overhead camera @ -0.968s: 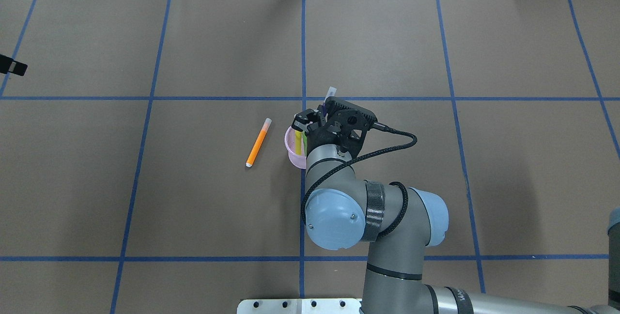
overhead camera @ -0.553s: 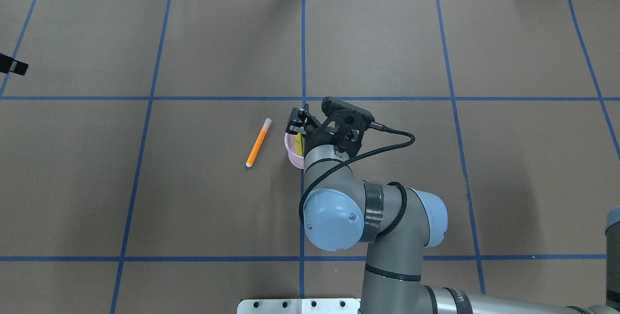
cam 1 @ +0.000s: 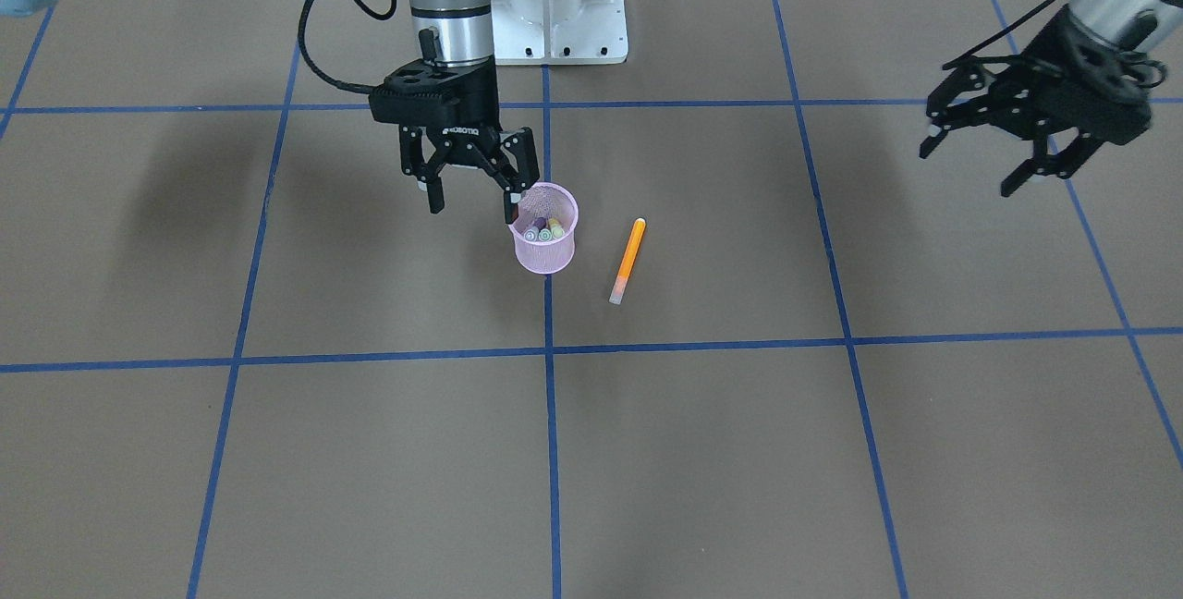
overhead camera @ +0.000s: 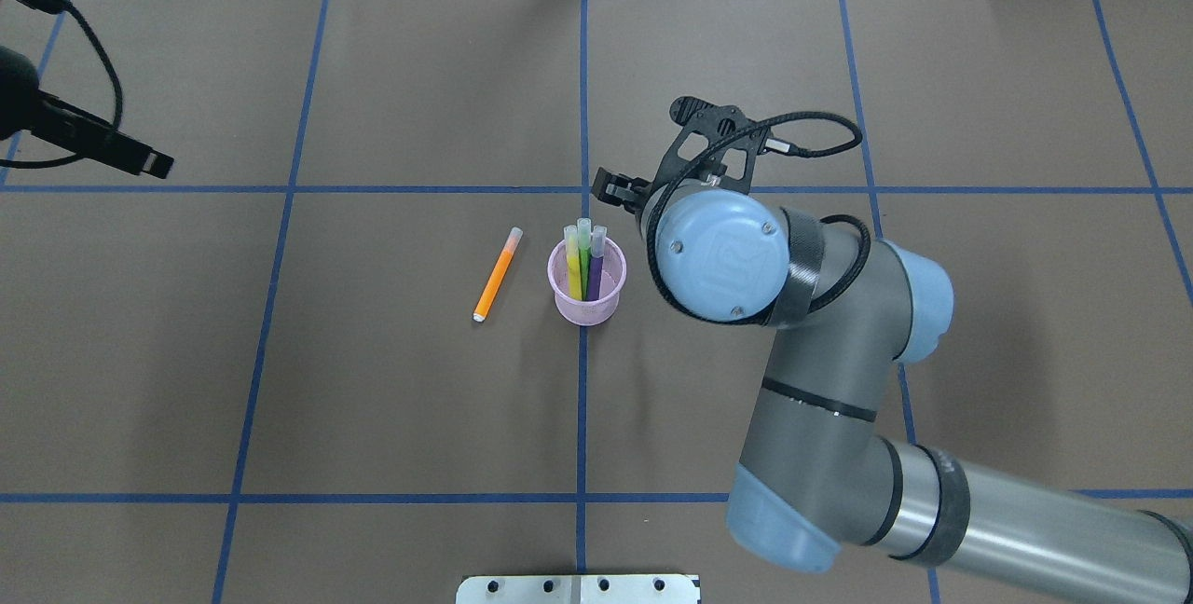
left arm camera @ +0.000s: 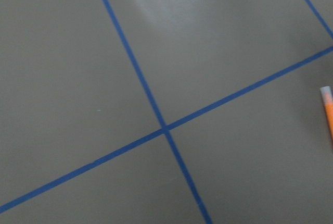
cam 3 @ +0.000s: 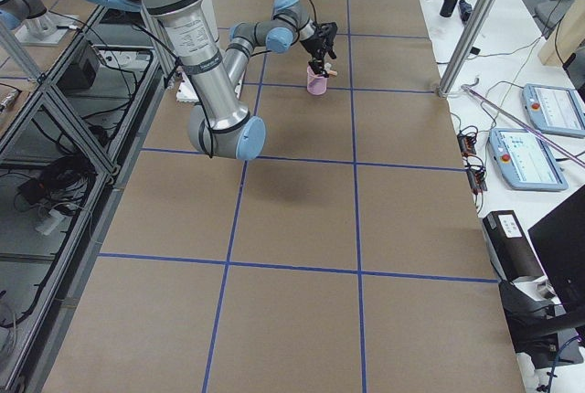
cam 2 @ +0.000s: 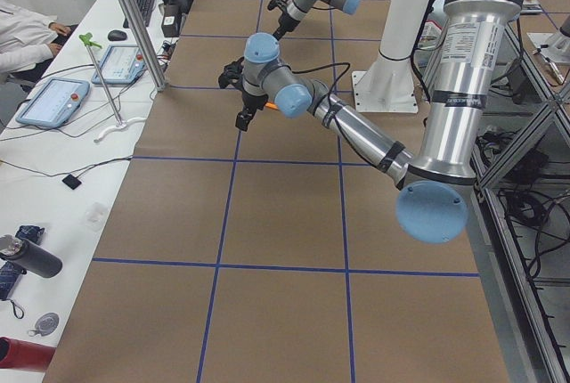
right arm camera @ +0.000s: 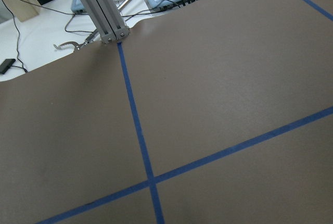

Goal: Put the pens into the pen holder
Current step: 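Withdraw the right gripper while the left gripper reaches toward the orange marker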

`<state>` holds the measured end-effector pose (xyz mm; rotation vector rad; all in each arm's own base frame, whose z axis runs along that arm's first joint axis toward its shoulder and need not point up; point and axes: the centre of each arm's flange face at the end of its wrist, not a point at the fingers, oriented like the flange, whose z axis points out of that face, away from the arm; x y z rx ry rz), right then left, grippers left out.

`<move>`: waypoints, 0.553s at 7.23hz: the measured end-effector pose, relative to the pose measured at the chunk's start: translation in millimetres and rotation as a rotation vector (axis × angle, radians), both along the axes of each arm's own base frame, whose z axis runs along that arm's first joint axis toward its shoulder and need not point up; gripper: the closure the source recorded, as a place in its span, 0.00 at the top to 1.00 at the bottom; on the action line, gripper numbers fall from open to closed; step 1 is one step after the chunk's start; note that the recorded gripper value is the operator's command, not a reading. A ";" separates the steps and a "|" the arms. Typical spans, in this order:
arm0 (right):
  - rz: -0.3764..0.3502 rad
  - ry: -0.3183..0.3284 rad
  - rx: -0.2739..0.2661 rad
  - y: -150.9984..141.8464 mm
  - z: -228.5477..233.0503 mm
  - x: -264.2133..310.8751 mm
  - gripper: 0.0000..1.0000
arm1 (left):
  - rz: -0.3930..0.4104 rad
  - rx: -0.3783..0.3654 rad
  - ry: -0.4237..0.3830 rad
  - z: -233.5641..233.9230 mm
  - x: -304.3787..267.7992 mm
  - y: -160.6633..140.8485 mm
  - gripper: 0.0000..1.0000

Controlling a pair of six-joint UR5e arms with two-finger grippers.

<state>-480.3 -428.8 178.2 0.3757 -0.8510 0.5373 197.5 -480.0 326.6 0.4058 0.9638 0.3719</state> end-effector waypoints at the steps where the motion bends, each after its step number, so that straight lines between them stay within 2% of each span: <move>1: -0.077 0.013 -0.032 -26.7 10.8 29.6 1.00 | 0.027 -0.035 0.020 -14.3 35.8 5.0 1.00; 2: -0.155 0.028 -0.046 -51.3 24.8 62.1 1.00 | 0.042 -0.070 0.032 -25.8 69.0 5.9 1.00; 4: -0.309 0.055 -0.034 -92.6 58.6 133.9 1.00 | 0.016 -0.131 0.020 -39.4 135.0 -5.3 1.00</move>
